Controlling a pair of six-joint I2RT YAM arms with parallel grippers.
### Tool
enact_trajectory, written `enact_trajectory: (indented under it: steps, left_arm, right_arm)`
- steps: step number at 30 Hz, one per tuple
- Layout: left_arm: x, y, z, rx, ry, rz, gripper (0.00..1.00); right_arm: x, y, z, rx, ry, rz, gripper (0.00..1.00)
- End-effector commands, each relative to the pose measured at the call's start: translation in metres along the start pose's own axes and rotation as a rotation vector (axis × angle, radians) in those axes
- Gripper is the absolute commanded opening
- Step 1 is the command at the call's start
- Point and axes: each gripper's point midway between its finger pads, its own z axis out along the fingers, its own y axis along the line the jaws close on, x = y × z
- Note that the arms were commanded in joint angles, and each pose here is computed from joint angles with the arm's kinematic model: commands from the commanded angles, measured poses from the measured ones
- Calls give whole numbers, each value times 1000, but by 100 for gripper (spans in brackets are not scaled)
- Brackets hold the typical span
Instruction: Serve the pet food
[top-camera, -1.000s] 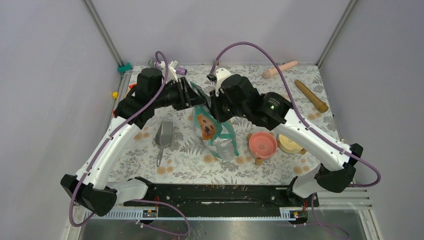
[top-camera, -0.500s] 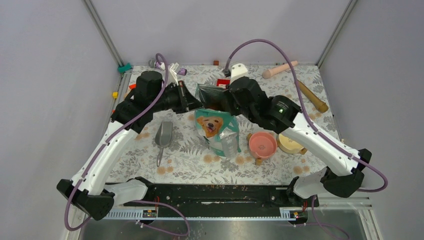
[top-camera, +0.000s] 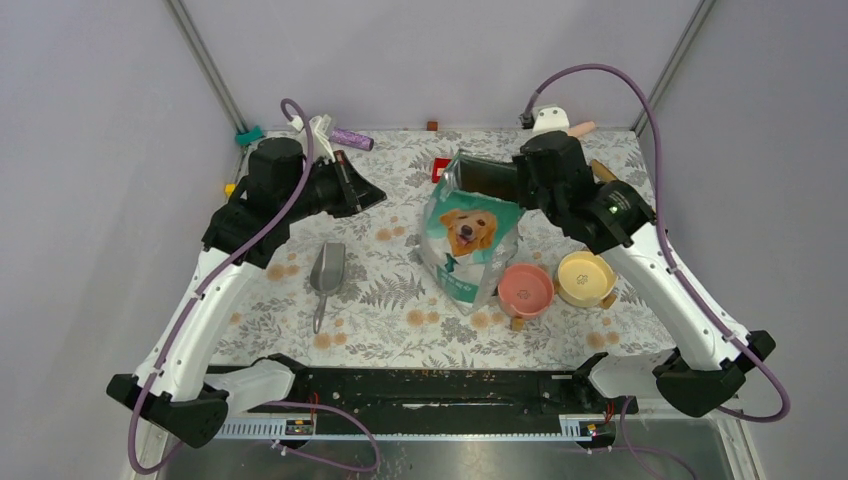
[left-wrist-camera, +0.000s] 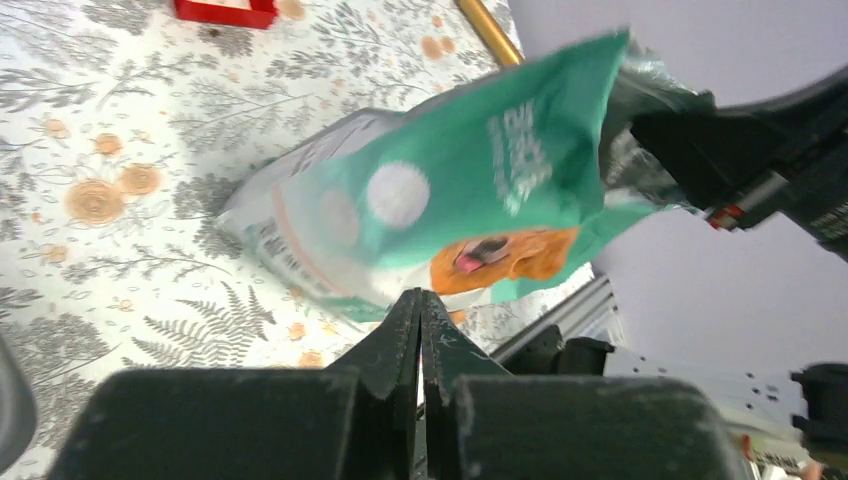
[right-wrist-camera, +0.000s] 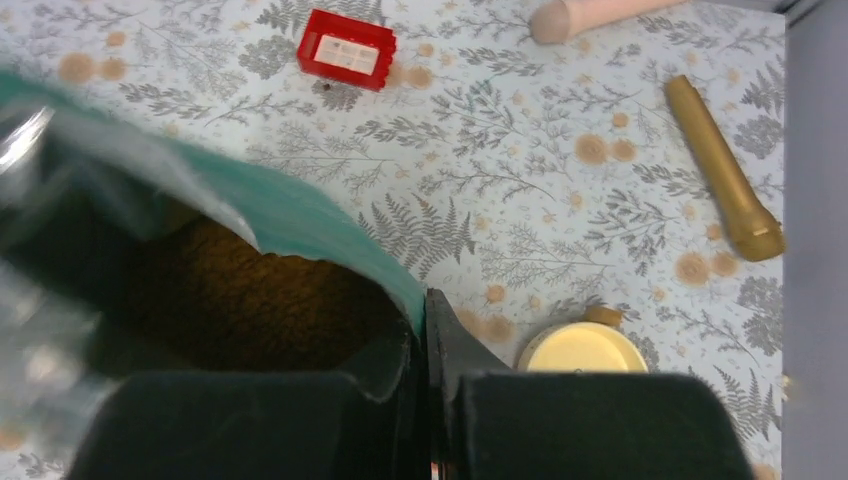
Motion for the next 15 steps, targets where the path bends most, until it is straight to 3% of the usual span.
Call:
enact_trajectory:
  steps: [1, 3, 4, 6, 11, 12, 15]
  left_arm:
    - [-14, 7, -13, -57, -59, 46, 0]
    - [-11, 1, -10, -16, -40, 42, 0]
    - [-9, -5, -8, 29, -33, 46, 6]
    - [-5, -20, -7, 123, -13, 46, 37]
    - [-5, -30, -11, 184, -19, 74, 91]
    - [-6, -29, -12, 178, -28, 78, 98]
    - [-6, -27, -10, 167, -29, 72, 99]
  right_arm:
    - [-30, -3, -33, -125, -103, 59, 0]
    - [-26, 42, -34, -355, -75, 78, 0]
    - [-26, 61, -36, -453, -61, 93, 0]
    - [-27, 86, -39, -571, -27, 132, 0]
    - [-43, 107, -35, -640, -39, 283, 0]
    - [-48, 110, -35, -653, -47, 335, 0]
    - [-65, 120, -39, -699, -84, 442, 0]
